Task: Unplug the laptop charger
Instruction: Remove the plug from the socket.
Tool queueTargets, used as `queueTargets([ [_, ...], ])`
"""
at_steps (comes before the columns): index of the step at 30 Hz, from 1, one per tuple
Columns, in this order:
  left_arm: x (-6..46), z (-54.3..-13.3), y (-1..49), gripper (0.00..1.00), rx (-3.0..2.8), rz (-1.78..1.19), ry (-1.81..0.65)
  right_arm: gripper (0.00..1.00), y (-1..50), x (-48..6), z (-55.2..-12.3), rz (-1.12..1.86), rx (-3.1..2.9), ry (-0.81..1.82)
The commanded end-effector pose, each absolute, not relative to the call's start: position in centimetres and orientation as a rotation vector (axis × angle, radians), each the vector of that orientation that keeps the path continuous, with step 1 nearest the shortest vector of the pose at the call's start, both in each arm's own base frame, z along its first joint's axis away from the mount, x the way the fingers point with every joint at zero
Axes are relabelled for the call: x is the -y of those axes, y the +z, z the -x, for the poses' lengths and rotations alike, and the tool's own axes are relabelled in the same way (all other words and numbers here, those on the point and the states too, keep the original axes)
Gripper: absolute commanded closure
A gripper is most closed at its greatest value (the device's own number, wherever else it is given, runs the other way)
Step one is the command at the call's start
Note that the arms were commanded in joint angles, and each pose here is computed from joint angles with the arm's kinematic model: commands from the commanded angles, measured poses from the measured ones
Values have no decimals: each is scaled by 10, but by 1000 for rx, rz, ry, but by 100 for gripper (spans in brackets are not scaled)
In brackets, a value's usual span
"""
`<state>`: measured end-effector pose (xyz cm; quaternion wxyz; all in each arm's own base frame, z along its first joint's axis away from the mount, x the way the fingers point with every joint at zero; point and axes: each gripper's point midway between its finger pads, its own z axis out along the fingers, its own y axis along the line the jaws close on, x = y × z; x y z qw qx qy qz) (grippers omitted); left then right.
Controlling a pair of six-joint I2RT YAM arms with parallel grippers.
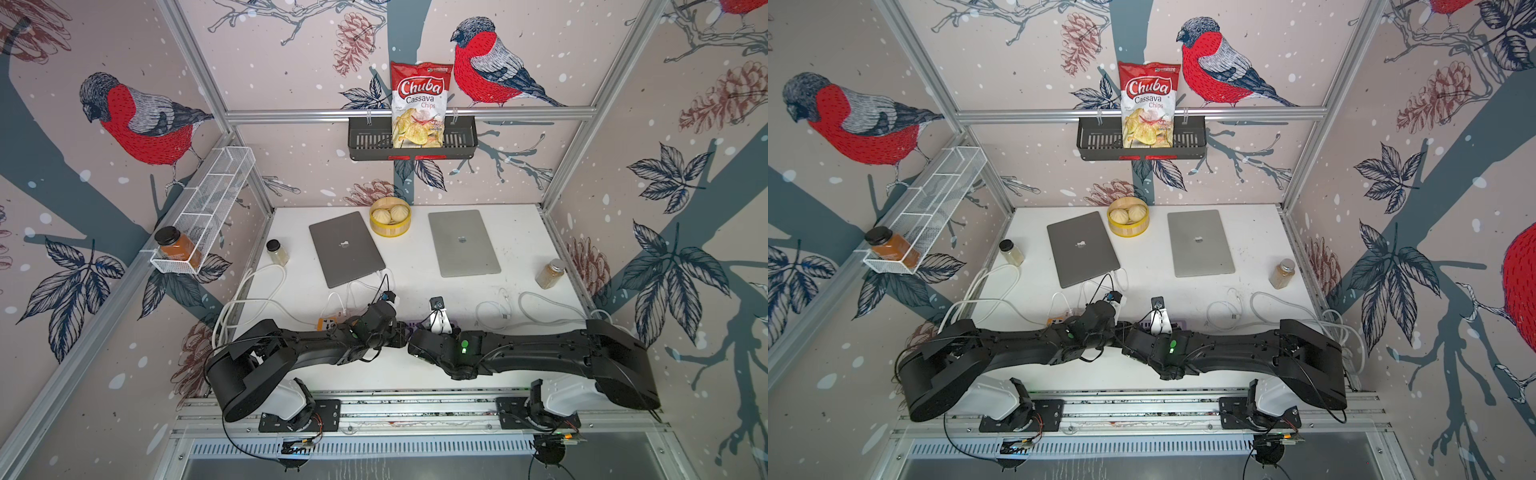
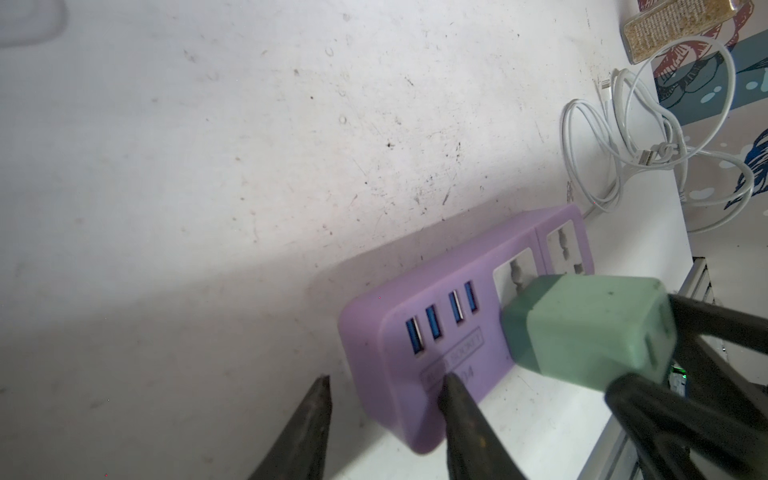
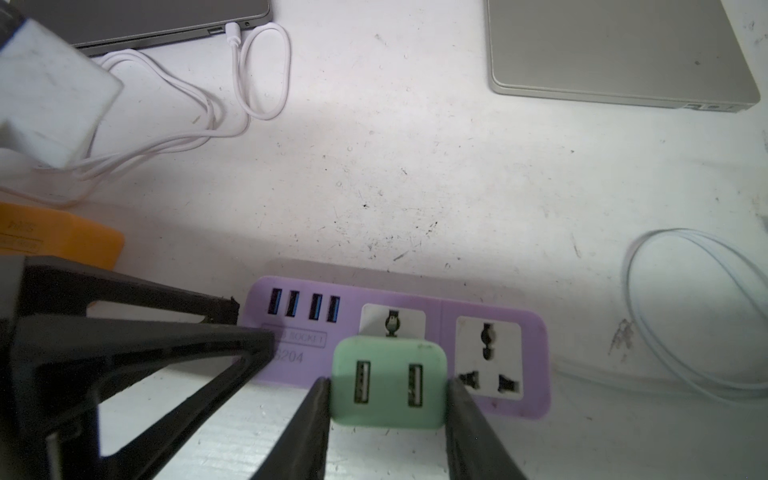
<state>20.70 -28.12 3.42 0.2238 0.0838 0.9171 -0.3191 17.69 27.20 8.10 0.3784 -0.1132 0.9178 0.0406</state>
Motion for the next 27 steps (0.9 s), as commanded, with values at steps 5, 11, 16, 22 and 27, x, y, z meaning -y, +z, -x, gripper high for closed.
queueTargets([
  [5,270,-201,19,56,-2592,-229,-816,62,87,-274,-178,283,-2328,103],
  [11,269,-201,17,56,-2598,-226,-805,63,92,-276,-177,281,-2321,111],
  [16,269,-200,15,56,-2602,-228,-807,63,95,-277,-178,281,-2312,108],
  [22,269,-201,14,56,-2606,-227,-801,64,97,-276,-179,272,-2304,109],
  [27,267,-200,11,56,-2616,-226,-787,64,95,-274,-180,263,-2303,95],
])
